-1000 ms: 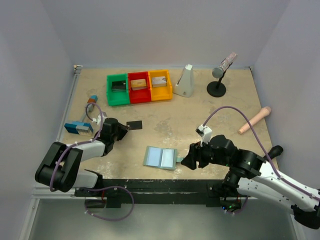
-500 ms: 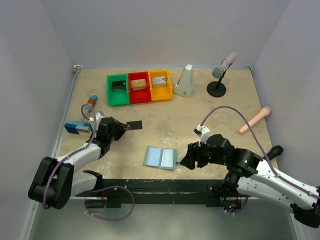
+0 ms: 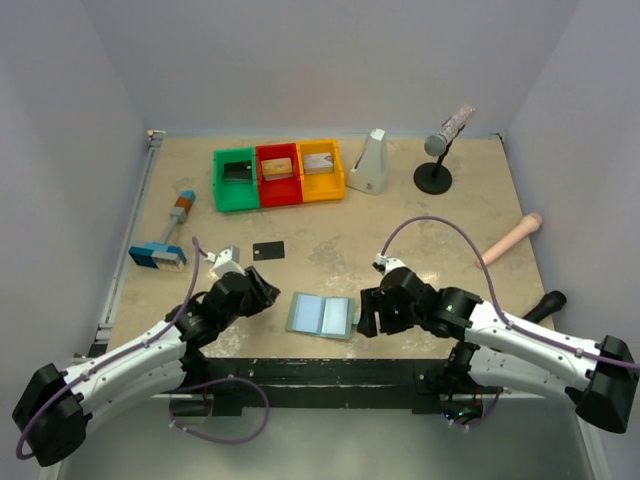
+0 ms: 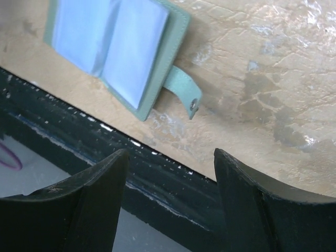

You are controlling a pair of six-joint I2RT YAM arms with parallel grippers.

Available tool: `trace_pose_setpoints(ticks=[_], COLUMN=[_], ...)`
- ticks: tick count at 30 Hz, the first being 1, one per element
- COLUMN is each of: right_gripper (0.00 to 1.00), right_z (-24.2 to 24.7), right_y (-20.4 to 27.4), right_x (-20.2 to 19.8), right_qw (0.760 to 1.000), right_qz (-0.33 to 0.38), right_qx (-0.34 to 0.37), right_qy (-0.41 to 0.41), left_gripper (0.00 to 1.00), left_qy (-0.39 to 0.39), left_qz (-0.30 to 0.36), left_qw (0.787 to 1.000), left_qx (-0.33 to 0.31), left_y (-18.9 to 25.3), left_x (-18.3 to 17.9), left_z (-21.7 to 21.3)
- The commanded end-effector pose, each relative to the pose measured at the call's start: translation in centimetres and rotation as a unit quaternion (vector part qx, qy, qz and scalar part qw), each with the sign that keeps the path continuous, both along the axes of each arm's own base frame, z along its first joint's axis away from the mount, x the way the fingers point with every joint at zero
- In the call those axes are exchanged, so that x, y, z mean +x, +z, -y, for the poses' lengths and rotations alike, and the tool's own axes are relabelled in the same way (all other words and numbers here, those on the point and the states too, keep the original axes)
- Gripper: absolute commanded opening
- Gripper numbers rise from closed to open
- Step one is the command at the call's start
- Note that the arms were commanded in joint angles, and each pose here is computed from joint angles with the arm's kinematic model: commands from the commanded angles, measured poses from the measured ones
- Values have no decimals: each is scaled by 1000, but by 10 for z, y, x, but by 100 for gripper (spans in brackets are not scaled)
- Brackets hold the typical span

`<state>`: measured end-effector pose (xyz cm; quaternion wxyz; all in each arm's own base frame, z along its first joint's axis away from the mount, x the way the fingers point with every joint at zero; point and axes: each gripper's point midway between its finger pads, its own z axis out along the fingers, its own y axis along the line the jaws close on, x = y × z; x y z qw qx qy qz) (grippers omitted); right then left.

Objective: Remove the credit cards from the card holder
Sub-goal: Remove the credit card from the card holder.

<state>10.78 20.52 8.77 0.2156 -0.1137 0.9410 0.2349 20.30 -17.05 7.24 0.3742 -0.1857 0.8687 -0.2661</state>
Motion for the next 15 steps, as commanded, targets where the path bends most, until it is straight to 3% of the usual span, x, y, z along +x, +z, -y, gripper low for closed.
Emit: trace_pose_setpoints(ticks=[1, 7, 10, 15], right_gripper=[70, 66, 62, 55], right_z=[-4, -13, -11, -14], right_y=[-14, -22, -27, -29], right_x=[12, 19, 25, 33], right_qw=[998, 996, 994, 992], right_qz=[-8, -27, -26, -27], right_qx=[1, -21, -38, -50], right_qy=[-59, -81, -101, -110], left_gripper=[51, 57, 80, 89], left_qy=[-6, 21, 25, -49], left_qz=[-45, -6, 10, 43], left_qw=[999, 1000, 999, 995], left_qx=[12, 8, -27, -80], left_y=[-32, -15, -6, 4], left_x=[-31, -29, -30, -38], left_z=[-11, -30, -28, -2])
